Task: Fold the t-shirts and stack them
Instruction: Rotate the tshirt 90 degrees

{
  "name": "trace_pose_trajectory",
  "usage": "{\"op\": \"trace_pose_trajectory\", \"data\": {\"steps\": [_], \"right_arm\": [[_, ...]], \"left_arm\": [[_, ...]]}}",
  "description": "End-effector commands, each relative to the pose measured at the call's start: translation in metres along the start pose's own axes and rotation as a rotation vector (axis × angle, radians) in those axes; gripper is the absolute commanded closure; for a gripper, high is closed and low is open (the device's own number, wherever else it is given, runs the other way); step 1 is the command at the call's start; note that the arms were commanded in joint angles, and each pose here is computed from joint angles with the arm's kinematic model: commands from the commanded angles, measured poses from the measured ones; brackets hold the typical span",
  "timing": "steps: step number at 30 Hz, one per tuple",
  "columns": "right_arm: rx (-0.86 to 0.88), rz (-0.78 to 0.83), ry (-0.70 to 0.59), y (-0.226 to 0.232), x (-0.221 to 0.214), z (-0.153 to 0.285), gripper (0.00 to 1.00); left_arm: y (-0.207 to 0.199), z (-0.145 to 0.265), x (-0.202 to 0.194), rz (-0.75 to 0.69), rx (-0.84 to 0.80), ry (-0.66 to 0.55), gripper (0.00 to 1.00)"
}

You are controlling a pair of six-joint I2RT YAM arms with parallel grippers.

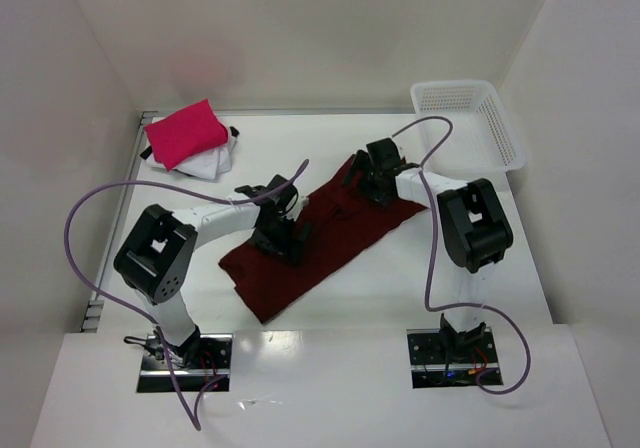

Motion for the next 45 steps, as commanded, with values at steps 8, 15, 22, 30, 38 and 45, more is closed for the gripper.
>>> {"op": "trace_pose_trajectory", "data": {"steps": [8, 15, 22, 30, 38, 45], "right_arm": [[0.032, 0.061, 0.033, 0.047, 0.016, -0.05, 0.0], [0.08, 0.127, 0.029, 0.091, 0.006, -0.074, 0.0], [0.138, 0.156, 0.022, 0.12, 0.02, -0.092, 0.0], [0.15, 0.198, -0.027, 0.141, 0.03, -0.093, 0.0], [0.161, 0.233, -0.131, 0.154, 0.058, -0.075, 0.0], [0.257, 0.228, -0.322, 0.168, 0.132, 0.029, 0.0]], "left_arm": [[-0.004, -0.005, -0.02, 0.041, -0.112, 0.075, 0.0], [-0.015, -0.006, -0.016, 0.065, -0.186, 0.071, 0.0], [-0.045, -0.022, -0.021, 0.034, -0.237, 0.114, 0.0], [-0.056, -0.024, -0.018, 0.035, -0.275, 0.091, 0.0], [-0.057, -0.01, -0.018, 0.056, -0.272, 0.033, 0.0], [-0.075, 0.053, 0.012, -0.006, -0.297, -0.146, 0.0]]}}
Point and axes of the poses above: each gripper's point midway between its finger pads, its own z axis back along the fingers, its own y axis along the line the jaws close on, x = y × z, the point moved 10 cm from there along z, back along the fingers, and after that the axes turned 6 degrees about z, right-handed, at the moved point
